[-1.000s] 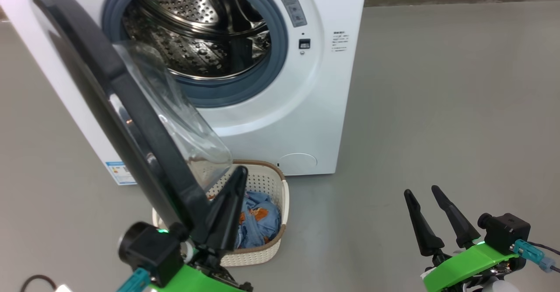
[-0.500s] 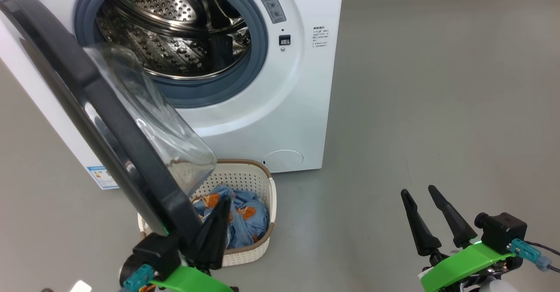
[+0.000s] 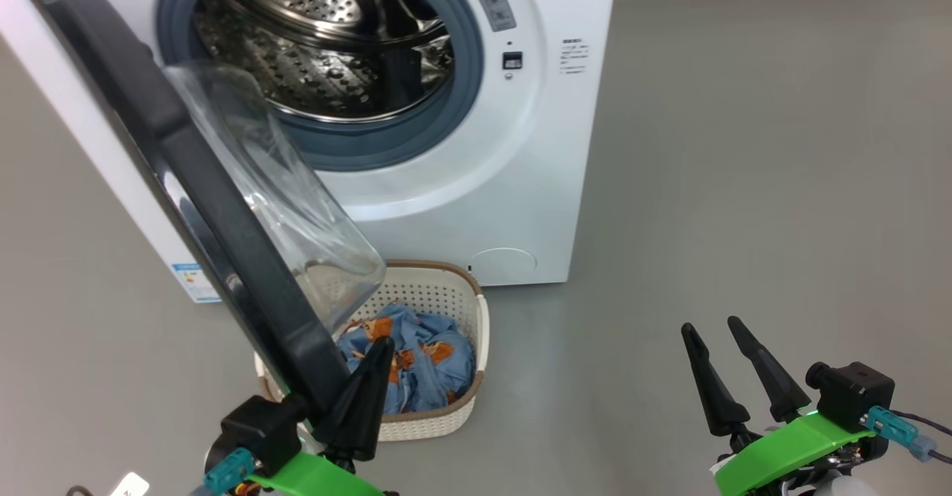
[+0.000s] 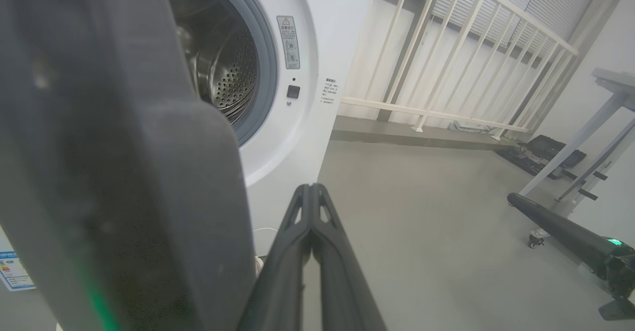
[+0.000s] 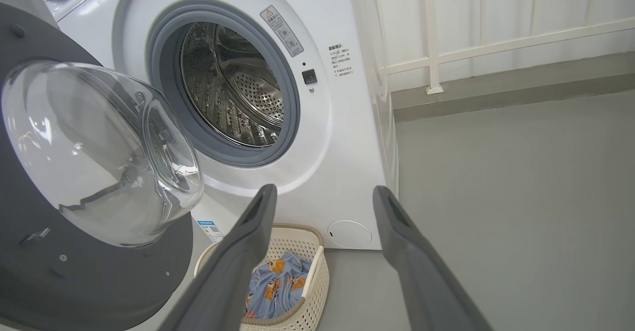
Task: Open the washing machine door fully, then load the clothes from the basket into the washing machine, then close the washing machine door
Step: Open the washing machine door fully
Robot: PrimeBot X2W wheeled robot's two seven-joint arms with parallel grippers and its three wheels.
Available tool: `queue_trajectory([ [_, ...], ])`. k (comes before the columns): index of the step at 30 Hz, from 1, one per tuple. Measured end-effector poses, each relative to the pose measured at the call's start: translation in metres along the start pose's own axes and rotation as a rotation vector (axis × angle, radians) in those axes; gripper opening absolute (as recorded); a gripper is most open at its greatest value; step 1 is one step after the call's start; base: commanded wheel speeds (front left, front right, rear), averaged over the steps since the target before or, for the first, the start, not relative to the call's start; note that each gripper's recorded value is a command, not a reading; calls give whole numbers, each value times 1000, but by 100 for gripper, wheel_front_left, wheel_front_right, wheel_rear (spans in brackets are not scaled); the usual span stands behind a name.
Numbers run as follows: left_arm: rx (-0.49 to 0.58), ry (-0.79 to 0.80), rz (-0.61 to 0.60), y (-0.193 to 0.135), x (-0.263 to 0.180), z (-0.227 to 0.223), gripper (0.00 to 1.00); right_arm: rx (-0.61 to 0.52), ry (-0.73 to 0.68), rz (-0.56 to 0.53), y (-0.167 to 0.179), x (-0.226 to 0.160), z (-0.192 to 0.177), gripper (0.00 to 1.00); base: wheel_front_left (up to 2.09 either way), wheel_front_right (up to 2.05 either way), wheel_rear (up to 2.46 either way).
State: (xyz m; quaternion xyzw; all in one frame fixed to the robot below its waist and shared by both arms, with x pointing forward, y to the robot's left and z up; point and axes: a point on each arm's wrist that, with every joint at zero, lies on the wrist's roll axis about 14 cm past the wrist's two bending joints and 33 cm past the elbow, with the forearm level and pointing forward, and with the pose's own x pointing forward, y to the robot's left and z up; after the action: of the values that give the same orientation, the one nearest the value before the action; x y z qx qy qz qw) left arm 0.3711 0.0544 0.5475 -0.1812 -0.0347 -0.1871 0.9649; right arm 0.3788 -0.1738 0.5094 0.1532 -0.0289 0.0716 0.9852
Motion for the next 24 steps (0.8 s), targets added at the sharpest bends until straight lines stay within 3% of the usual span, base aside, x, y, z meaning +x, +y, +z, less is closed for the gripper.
queue_trajectory([
  [13, 17, -17, 120, 32, -26, 8, 0, 8, 25, 107, 34, 25, -10, 100, 0, 0, 0],
  [24, 55, -26, 331, 90, -65, 22, 0, 16, 41, 182, 60, 40, -17, 100, 0, 0, 0],
])
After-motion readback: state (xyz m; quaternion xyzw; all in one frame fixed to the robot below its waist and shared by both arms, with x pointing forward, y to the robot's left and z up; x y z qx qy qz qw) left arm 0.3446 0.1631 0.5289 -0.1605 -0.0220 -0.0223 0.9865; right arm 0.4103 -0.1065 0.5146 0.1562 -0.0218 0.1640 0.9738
